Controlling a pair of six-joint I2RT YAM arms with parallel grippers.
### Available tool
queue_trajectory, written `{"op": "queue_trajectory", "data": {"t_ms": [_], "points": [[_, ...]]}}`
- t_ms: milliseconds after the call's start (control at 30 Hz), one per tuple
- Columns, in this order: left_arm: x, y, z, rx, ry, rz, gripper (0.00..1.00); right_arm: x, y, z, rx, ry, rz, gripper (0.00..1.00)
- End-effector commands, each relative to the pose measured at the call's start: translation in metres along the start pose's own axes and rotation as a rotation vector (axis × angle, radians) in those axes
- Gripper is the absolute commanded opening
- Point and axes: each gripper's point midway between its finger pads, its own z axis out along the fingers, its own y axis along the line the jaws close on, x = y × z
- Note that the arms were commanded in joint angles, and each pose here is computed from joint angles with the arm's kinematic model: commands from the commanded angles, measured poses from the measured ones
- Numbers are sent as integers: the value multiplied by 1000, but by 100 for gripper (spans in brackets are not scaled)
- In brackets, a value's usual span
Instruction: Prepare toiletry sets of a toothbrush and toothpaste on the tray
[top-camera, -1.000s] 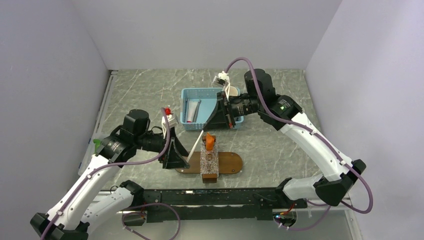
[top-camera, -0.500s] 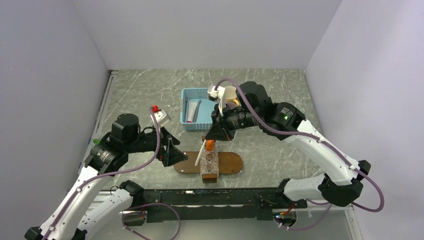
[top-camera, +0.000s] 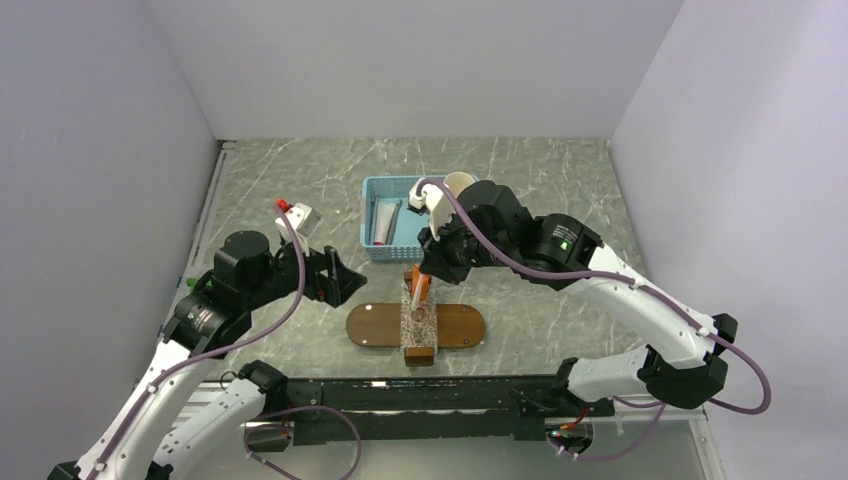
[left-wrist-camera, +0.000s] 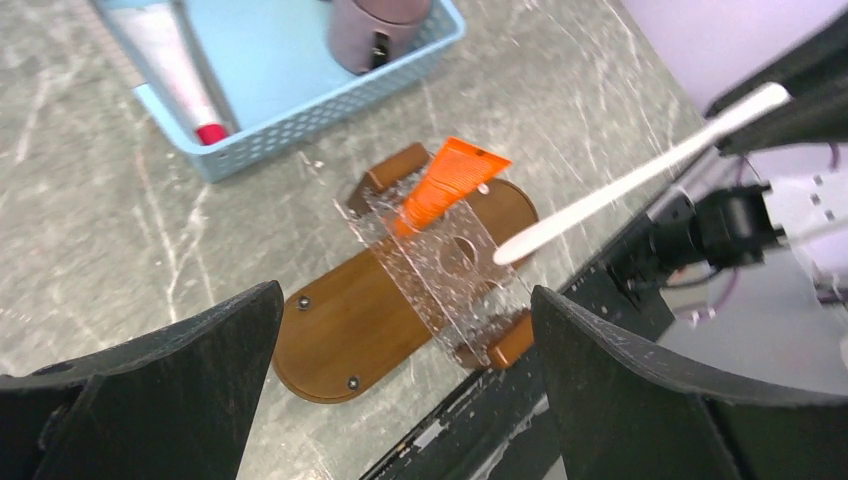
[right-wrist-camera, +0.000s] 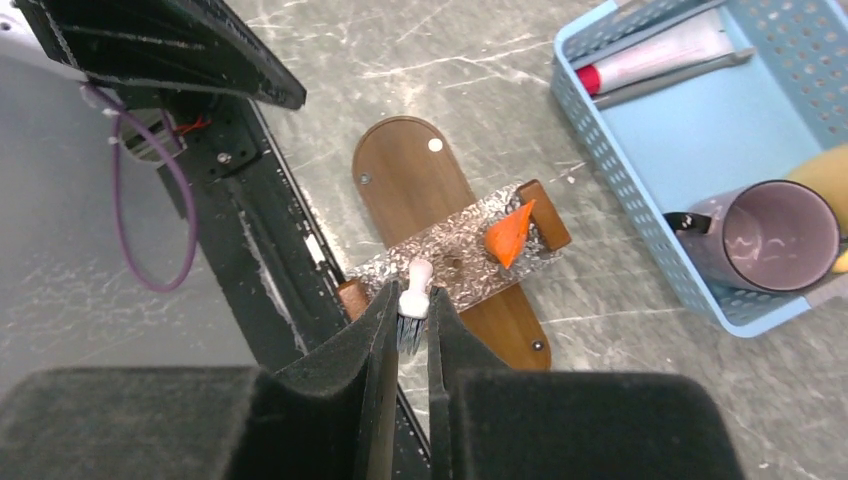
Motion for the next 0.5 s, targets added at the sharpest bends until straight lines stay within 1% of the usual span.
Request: {"op": "queue_trajectory", "data": {"t_ms": [0,100,200,267,367,467], "points": [[-30,24,-8,-187,-135,-106,99,-11,-16,-3,127,-32,21,0],[-35,32,-13,-253,-147,-147,99,-14,-24,-4,189,-31,41,0],[-39,38,-16,-304,-142,-171,99,-8,-27,1,213,-38,41,0],[-37,40,-19,-327,-125,-185,99,-7,-27,3,223,-62,46,0],[-35,45,-26,-378,-110,-207,99,-16,-29,-2,246,-108,50,0],[-33,48,-35,-412,-120,-234,99,-23,-26,-7,235,-144,44,0]]}}
